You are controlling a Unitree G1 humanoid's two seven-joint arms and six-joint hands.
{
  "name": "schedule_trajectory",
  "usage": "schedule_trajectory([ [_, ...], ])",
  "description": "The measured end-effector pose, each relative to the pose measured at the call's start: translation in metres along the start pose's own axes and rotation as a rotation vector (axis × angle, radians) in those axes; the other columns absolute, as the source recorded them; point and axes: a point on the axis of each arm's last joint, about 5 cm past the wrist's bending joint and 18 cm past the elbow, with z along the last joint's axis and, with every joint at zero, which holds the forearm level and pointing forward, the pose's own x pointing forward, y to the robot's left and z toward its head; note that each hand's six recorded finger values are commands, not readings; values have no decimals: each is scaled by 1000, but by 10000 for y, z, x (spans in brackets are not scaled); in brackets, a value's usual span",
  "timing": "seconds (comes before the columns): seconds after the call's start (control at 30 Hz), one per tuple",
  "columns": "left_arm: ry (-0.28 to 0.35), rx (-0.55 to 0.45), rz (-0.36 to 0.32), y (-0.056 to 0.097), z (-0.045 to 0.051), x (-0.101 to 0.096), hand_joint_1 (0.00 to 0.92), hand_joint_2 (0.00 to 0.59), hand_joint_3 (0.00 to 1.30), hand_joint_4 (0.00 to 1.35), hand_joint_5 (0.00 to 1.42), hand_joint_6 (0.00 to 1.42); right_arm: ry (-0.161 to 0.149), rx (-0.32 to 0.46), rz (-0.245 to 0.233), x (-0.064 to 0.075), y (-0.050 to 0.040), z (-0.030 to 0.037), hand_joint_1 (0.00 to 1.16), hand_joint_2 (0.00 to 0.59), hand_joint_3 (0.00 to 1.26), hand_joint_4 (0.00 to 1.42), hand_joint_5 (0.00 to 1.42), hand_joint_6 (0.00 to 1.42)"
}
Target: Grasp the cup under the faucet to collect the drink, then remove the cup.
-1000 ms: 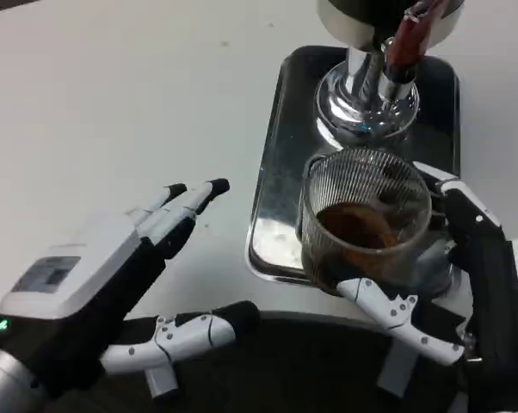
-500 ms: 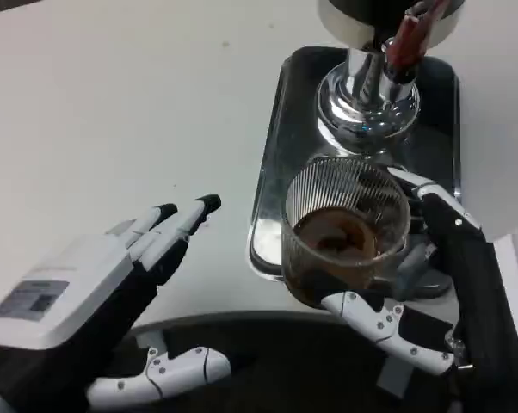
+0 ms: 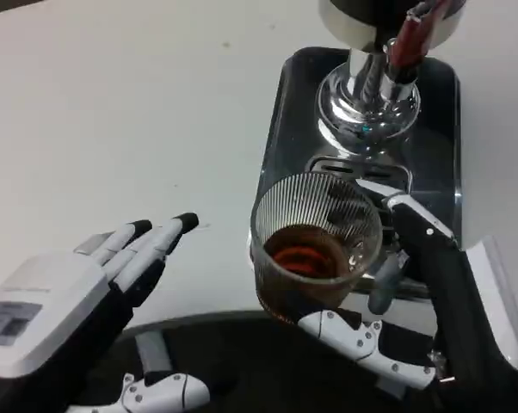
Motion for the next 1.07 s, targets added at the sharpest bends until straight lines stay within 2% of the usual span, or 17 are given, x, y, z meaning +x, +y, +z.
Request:
schedule_trajectory([
  [0.47,-16,5,-20,6,20,-126,0,112,0,0,0,27,-18,7,57,-42,14,27,785,242,735,802,932,1095],
  [1.07,-9,19,-17,29,13,-168,0,112,0,0,0,27,-20,9,70,-61,6,32,785,246,750,802,935,1111],
])
